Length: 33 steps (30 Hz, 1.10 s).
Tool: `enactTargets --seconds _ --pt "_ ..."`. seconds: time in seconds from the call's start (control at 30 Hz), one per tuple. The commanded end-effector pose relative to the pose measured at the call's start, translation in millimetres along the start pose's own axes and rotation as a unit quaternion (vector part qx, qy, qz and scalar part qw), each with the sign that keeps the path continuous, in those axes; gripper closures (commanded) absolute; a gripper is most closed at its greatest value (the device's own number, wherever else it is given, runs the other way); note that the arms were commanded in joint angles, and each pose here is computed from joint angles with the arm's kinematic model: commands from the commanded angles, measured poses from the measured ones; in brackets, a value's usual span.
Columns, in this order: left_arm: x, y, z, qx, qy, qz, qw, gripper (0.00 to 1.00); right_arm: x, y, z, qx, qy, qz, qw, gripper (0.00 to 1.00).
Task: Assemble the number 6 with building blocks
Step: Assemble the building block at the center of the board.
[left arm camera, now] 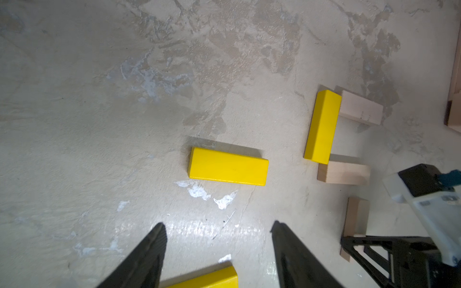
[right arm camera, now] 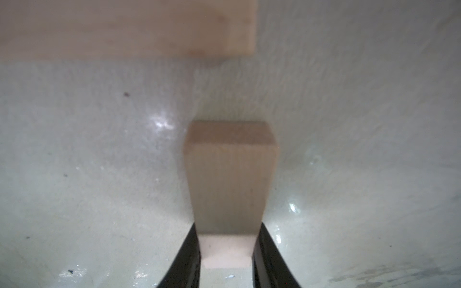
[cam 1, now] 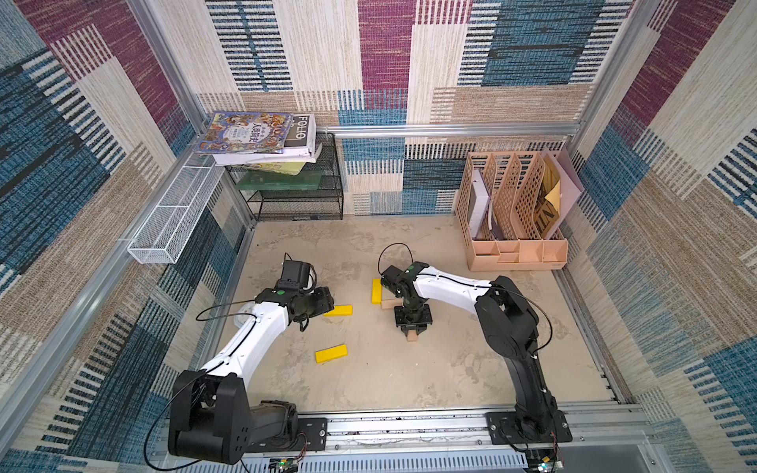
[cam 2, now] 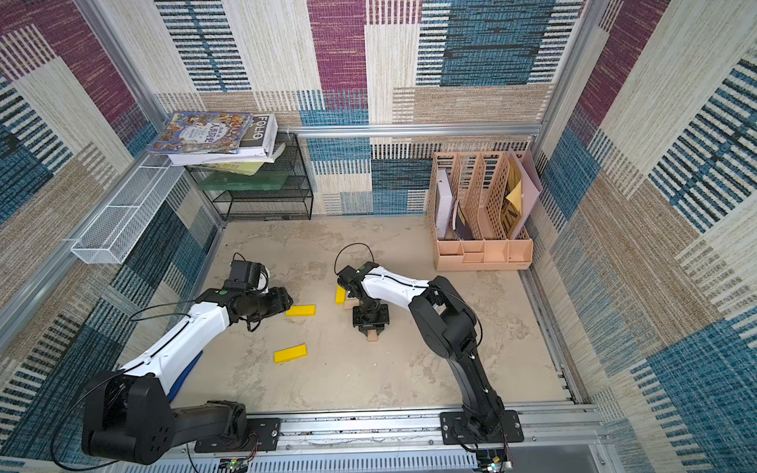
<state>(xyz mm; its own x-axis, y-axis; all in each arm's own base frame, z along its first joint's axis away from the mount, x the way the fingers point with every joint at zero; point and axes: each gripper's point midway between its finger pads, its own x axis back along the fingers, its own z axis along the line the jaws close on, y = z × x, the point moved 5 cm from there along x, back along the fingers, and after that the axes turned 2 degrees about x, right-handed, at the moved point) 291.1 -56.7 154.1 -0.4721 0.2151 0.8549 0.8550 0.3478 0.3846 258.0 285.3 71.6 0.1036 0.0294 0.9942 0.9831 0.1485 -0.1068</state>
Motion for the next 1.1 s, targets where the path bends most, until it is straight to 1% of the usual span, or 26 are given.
enactTargets --seconds 0.0,0.07,0.13,0.17,0.2,0.47,1.07 --pt "0.3 3.4 -2.3 -0.003 -0.003 -0.002 1.000 0.29 -1.0 -0.2 1.6 0.005 0.006 0.004 1.000 0.91" --pt "0.3 4.1 -2.6 -0.004 -0.003 -0.002 1.000 0.29 -1.3 0.5 3.6 0.007 0.013 0.005 1.000 0.87" --pt "-0.2 4.3 -2.3 -0.005 -0.001 -0.002 1.000 0.29 -2.5 0.1 5.3 0.011 0.017 0.007 1.000 0.72" --pt "0.0 3.9 -2.1 -0.005 -0.001 -0.002 1.000 0.29 -3.0 0.1 5.3 0.011 0.018 0.008 1.000 0.68" --pt "-0.1 4.0 -1.9 -0.006 0.000 -0.002 1.000 0.29 -3.5 0.6 5.5 0.010 0.019 0.009 1.000 0.67" --pt "-0.6 1.9 -0.3 -0.005 0.002 -0.001 1.000 0.29 -3.4 2.8 7.8 0.010 0.023 0.008 1.000 0.67" --pt "-0.1 2.6 -0.7 -0.007 0.002 -0.002 1.000 0.29 0.2 7.6 5.2 0.006 0.009 -0.002 1.000 0.66"
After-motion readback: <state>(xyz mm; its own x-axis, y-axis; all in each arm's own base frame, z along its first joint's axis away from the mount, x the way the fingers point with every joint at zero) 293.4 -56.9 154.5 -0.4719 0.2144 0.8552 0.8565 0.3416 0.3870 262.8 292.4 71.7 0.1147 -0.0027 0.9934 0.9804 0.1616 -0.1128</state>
